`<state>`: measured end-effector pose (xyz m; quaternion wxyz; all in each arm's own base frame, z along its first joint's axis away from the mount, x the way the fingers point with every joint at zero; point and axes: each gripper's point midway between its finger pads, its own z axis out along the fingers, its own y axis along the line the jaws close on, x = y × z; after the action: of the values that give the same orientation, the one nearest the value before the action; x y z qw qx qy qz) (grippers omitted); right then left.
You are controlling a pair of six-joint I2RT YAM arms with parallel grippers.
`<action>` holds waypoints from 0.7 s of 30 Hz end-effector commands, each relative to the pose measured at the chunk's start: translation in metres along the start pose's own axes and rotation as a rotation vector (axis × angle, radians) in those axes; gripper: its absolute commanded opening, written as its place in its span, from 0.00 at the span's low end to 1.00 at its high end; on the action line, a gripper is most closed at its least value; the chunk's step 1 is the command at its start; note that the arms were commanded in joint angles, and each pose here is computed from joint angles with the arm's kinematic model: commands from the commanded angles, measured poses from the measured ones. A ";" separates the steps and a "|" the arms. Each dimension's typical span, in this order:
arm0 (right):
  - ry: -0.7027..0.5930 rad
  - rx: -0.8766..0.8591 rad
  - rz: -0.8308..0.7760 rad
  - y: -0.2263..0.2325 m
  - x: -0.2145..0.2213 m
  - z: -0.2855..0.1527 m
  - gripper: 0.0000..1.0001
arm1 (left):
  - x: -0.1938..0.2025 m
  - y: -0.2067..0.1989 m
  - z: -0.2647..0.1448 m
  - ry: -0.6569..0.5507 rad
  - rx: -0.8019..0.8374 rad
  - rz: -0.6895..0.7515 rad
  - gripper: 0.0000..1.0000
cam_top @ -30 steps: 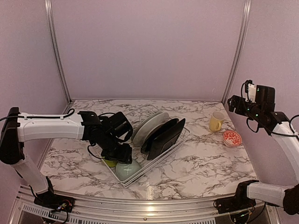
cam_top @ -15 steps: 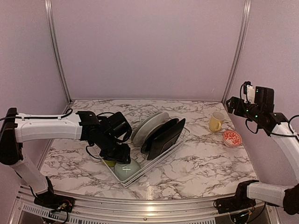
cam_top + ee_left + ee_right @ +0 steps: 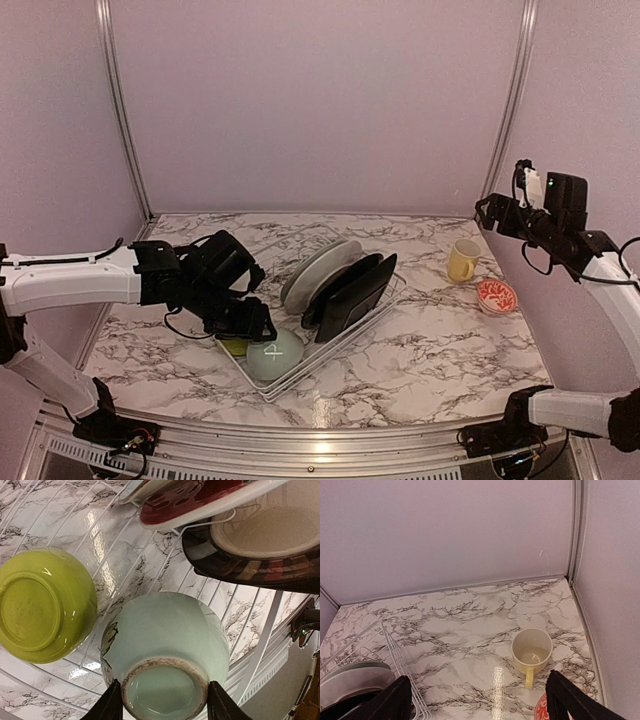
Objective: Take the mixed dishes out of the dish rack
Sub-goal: Grab the bowl from the dish rack, then pass from the left arm to the right
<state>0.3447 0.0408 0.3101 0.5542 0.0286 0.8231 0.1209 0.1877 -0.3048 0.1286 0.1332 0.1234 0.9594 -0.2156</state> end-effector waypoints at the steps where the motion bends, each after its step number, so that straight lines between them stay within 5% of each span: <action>1: -0.077 -0.089 -0.026 0.029 -0.042 -0.009 0.89 | -0.028 -0.015 -0.027 -0.122 0.137 -0.023 0.28; 13: -0.137 -0.294 -0.031 0.089 -0.068 -0.011 0.90 | -0.058 -0.002 -0.065 -0.309 0.359 -0.147 0.27; 21: -0.102 -0.538 -0.053 0.184 -0.079 -0.012 0.90 | -0.082 0.002 -0.077 -0.380 0.446 -0.162 0.27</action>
<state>0.3564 0.1567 0.3978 0.5821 -0.0966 0.7639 0.2611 0.2383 -0.2733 0.1841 0.2247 0.0158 0.8968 -0.3809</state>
